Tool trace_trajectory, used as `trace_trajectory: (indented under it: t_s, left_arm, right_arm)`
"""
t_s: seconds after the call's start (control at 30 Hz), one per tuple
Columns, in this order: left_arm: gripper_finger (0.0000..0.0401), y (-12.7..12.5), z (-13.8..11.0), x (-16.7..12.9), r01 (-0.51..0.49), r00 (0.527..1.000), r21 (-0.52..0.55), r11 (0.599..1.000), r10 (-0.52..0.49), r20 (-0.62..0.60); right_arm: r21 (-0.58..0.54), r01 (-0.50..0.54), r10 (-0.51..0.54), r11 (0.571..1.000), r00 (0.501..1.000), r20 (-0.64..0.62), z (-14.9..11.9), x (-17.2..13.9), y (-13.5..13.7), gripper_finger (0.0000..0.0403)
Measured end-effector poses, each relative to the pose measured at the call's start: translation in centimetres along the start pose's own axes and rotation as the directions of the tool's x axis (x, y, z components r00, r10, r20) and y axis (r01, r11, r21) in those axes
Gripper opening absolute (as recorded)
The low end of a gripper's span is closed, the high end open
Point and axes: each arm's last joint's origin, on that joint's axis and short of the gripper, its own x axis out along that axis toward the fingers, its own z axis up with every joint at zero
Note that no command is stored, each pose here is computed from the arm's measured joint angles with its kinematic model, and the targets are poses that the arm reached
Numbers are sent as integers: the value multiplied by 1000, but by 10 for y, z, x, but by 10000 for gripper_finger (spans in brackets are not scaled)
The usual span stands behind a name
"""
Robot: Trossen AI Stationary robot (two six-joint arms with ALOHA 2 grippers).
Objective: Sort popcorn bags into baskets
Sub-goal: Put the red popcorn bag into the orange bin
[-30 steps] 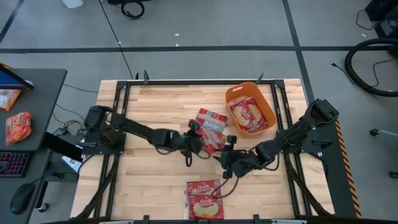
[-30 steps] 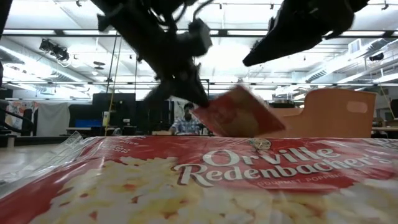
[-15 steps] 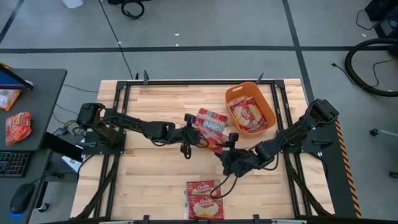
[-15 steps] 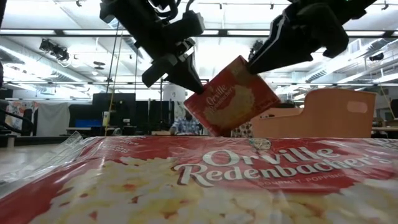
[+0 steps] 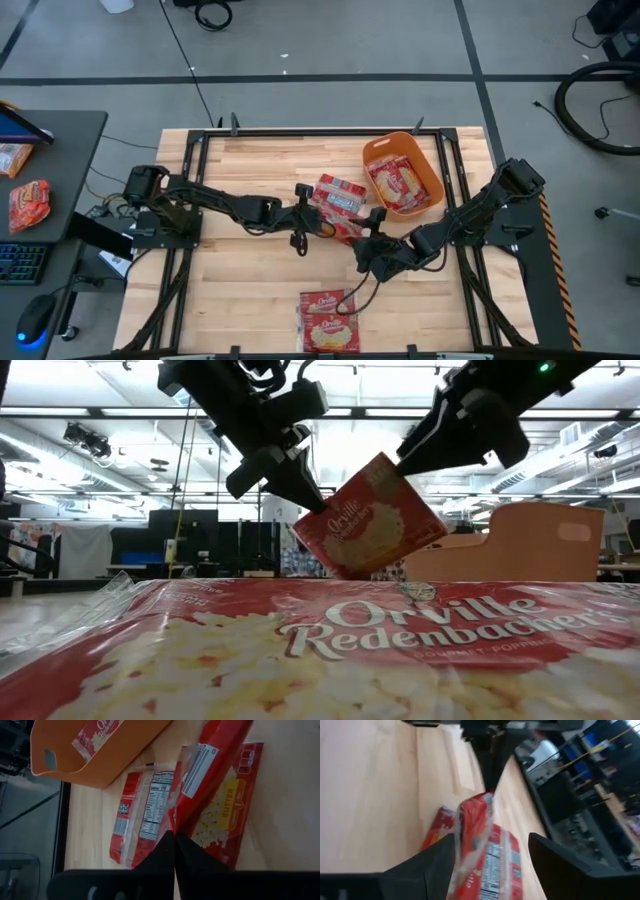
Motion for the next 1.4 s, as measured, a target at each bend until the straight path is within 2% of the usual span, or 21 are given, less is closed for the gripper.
trace_trajectory:
  t_s: [0.2, 0.43, 0.6, 0.8, 0.93, 1.0, 1.17, 1.3, 1.4]
  left_arm:
    - [0, 0, 0, 0, -4, 1000, -10, 1000, 4, 3]
    - [5, 1, 5, 0, 9, 998, -45, 999, -7, 55]
    - [10, 2, 7, 0, 3, 997, -59, 998, 2, 74]
    - [15, 0, 8, -1, 10, 997, -49, 999, -7, 77]
    - [40, -2, 12, -15, 5, 996, -23, 1000, -3, 91]
    - [60, 0, 15, -25, -10, 994, -29, 1000, 13, 105]
    - [103, 4, 16, -46, 19, 993, -81, 996, -9, 122]
    - [111, 1, 14, -47, 125, 986, -129, 984, -108, 128]
    - [109, -5, 13, -42, 193, 976, -148, 970, -174, 130]
  right_arm:
    - [96, -89, 92, 991, 995, -30, -1, 14, -5, 249]
    - [165, -94, 104, 982, 993, -54, -5, 27, -14, 235]
    - [184, -98, 111, 978, 992, -65, -6, 31, -17, 179]
    - [195, -141, 157, 971, 985, -67, -6, 31, -16, 83]
    - [189, -190, 213, 963, 971, -106, -5, 27, -19, 27]
    - [196, -184, 216, 963, 964, -153, 2, 21, -26, 25]
    - [235, -98, 167, 967, 942, -292, 24, 5, -50, 28]
    - [280, 122, -7, 952, 926, -378, 36, -13, -78, 37]
    - [290, 278, -140, 916, 898, -417, 33, -23, -91, 35]
